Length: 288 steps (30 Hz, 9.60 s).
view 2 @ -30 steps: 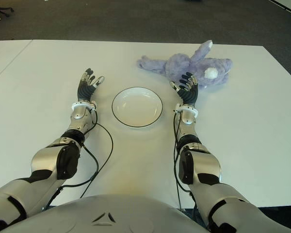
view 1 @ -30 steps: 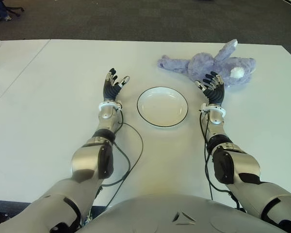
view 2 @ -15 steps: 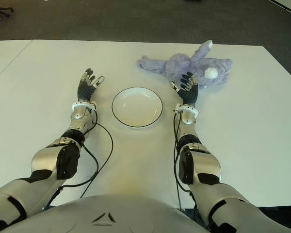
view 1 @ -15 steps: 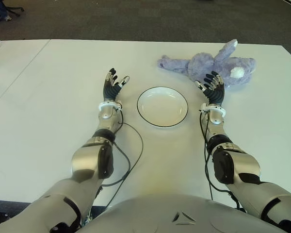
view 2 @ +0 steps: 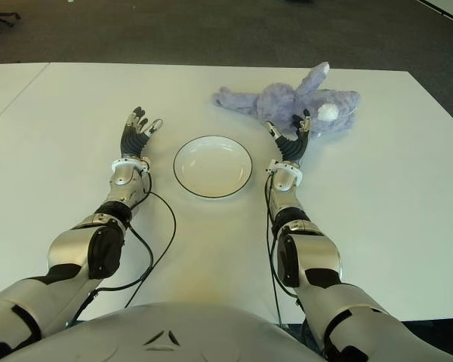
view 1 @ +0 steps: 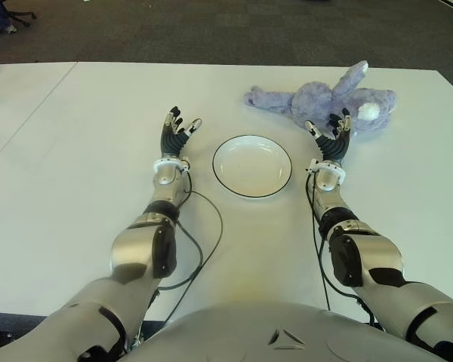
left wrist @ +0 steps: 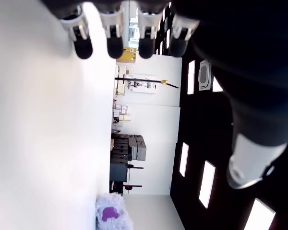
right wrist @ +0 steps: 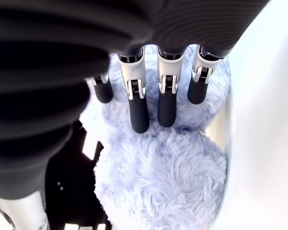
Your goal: Put the doll into the plate.
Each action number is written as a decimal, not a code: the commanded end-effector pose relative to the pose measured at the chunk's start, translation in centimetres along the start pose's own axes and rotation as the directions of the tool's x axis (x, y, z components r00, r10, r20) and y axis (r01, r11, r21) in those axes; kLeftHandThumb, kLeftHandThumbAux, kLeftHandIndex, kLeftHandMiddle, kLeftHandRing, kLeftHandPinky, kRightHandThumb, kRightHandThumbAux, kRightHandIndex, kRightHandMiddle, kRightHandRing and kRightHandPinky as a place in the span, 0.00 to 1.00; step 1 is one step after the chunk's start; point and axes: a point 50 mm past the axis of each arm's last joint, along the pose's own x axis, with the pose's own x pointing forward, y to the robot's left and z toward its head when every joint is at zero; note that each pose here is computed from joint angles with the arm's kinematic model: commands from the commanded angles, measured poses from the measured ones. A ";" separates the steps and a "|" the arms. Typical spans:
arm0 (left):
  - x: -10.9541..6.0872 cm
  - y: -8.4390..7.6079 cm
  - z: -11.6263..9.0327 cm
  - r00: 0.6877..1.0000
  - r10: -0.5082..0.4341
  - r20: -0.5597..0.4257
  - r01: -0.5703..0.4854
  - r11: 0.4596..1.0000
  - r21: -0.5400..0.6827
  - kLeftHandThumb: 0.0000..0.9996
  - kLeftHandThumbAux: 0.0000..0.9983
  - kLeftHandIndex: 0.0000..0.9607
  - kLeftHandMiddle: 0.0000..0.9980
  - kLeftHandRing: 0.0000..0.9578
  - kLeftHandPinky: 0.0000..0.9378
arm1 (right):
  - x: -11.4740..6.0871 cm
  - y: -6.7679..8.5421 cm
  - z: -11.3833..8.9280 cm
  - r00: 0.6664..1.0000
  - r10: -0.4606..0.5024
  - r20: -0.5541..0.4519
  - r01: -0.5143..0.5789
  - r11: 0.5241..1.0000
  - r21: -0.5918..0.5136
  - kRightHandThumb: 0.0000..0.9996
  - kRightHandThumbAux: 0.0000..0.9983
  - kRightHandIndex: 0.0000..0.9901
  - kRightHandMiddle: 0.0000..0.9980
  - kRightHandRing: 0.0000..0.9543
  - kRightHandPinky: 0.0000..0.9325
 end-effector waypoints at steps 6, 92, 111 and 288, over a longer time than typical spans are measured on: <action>-5.9 0.6 -8.9 0.912 0.034 -0.409 -0.037 0.999 0.002 0.00 0.67 0.00 0.02 0.03 0.05 | -5.0 0.4 -3.5 0.999 -0.033 -0.008 0.030 0.975 -0.220 0.07 0.57 0.00 0.00 0.00 0.00; -5.4 -0.6 -8.6 0.906 0.058 -0.420 -0.062 0.998 0.005 0.00 0.64 0.00 0.03 0.04 0.06 | 8.6 -9.8 3.6 0.982 -0.152 0.107 0.185 0.858 -0.478 0.18 0.59 0.07 0.00 0.00 0.00; -5.5 -1.0 -8.6 0.905 0.057 -0.421 -0.050 0.998 0.029 0.00 0.58 0.00 0.03 0.04 0.03 | 8.7 -11.9 2.6 0.982 -0.176 0.062 0.179 0.794 -0.581 0.17 0.64 0.07 0.00 0.00 0.00; -5.6 -1.6 -8.7 0.901 0.031 -0.432 -0.017 0.999 0.037 0.00 0.64 0.00 0.04 0.04 0.03 | 7.9 -9.7 1.4 0.998 -0.066 -0.015 0.040 0.753 -0.657 0.83 0.69 0.37 0.52 0.70 0.69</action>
